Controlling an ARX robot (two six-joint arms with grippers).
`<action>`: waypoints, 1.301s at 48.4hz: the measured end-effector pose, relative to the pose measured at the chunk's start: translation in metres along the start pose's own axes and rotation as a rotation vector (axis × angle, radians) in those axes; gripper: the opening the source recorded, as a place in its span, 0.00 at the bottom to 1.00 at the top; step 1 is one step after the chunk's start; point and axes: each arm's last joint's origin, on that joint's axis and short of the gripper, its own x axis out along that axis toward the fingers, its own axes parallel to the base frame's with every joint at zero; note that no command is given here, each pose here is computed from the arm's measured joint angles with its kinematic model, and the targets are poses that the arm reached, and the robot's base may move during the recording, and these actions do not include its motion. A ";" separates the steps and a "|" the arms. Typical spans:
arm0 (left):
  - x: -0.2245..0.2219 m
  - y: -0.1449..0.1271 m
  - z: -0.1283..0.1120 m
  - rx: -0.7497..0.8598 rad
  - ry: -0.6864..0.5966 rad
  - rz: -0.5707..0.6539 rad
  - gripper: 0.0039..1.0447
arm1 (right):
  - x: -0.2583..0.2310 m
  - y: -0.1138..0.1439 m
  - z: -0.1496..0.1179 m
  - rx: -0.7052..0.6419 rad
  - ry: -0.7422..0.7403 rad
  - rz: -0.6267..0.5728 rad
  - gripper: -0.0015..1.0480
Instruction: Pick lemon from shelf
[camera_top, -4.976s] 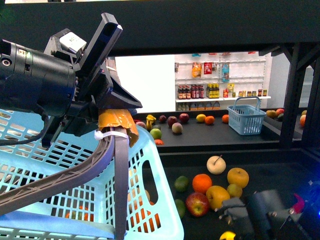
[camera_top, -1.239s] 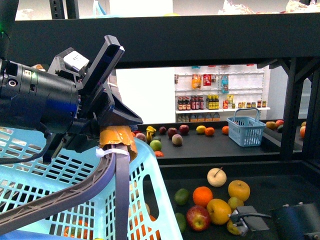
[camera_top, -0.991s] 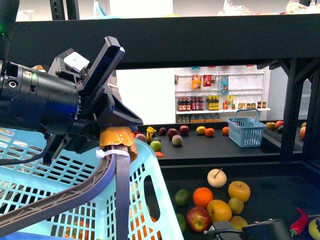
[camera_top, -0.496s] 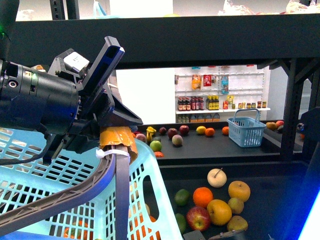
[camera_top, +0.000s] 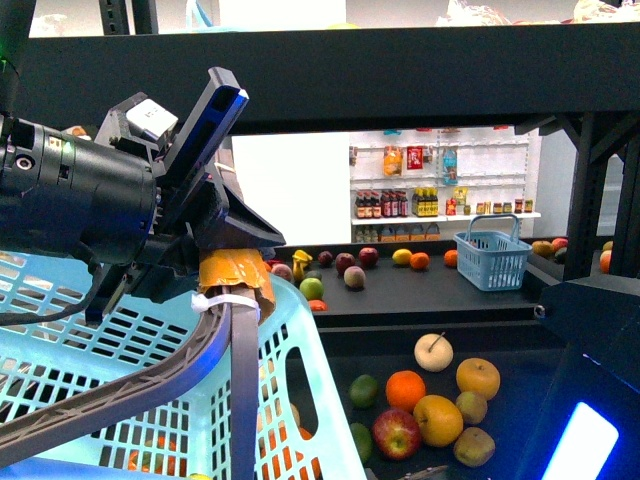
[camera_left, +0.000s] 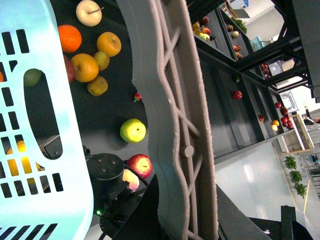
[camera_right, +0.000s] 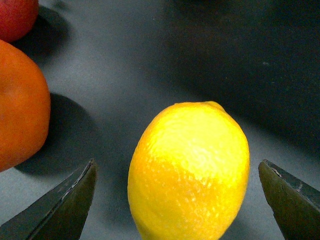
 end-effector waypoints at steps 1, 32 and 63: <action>0.000 0.000 0.000 0.000 0.000 0.000 0.09 | 0.001 0.000 0.000 -0.002 0.000 -0.001 0.93; 0.000 0.000 0.000 0.000 0.000 0.000 0.09 | 0.033 0.008 -0.001 -0.125 0.043 -0.036 0.93; 0.000 0.000 0.000 0.000 0.000 0.000 0.09 | 0.035 0.004 -0.004 -0.139 0.052 -0.057 0.68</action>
